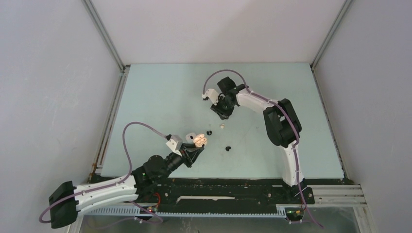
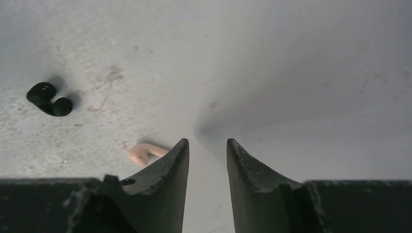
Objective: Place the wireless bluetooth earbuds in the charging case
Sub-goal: Pick up the right earbud from the center of the board.
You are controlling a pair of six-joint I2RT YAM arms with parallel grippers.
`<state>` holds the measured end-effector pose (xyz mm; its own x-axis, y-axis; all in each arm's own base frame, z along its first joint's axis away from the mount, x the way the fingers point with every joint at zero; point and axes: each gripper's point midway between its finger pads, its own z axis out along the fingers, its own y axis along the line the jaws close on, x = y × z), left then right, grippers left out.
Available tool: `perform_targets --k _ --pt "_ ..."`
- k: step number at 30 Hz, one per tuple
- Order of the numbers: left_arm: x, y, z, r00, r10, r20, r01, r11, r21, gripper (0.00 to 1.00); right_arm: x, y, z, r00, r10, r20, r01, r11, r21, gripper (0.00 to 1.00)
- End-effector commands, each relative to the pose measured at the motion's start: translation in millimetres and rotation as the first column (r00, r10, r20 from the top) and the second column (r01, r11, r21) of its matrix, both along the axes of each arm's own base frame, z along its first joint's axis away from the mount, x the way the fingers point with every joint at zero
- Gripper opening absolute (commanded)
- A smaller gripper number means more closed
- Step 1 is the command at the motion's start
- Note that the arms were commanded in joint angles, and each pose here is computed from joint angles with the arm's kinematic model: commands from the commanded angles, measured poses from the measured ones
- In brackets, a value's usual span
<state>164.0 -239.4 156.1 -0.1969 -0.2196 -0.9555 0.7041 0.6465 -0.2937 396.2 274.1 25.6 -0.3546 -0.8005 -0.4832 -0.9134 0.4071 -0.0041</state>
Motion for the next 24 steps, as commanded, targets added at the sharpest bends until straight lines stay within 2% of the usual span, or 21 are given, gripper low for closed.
perform_targets --k 1,14,20,24 --pt "-1.5 0.8 13.4 1.000 -0.007 0.015 0.008 0.998 -0.055 0.01 -16.0 -2.5 -2.7 0.998 0.066 0.002 -0.065 0.995 -0.078 0.38" --pt "-5.8 2.5 24.6 1.000 -0.023 0.014 0.024 0.997 -0.073 0.02 -58.9 -25.9 -7.3 0.997 0.035 -0.076 -0.045 0.991 -0.124 0.38" --pt "-6.5 -1.0 27.3 0.999 -0.034 0.010 0.035 0.996 -0.078 0.02 -45.7 -33.6 20.6 0.996 -0.055 -0.064 0.052 0.998 -0.042 0.39" --pt "-9.6 -5.4 31.1 0.998 -0.056 0.008 0.056 0.995 -0.079 0.03 -50.0 -27.8 39.2 0.996 -0.046 -0.080 0.050 0.998 0.045 0.40"
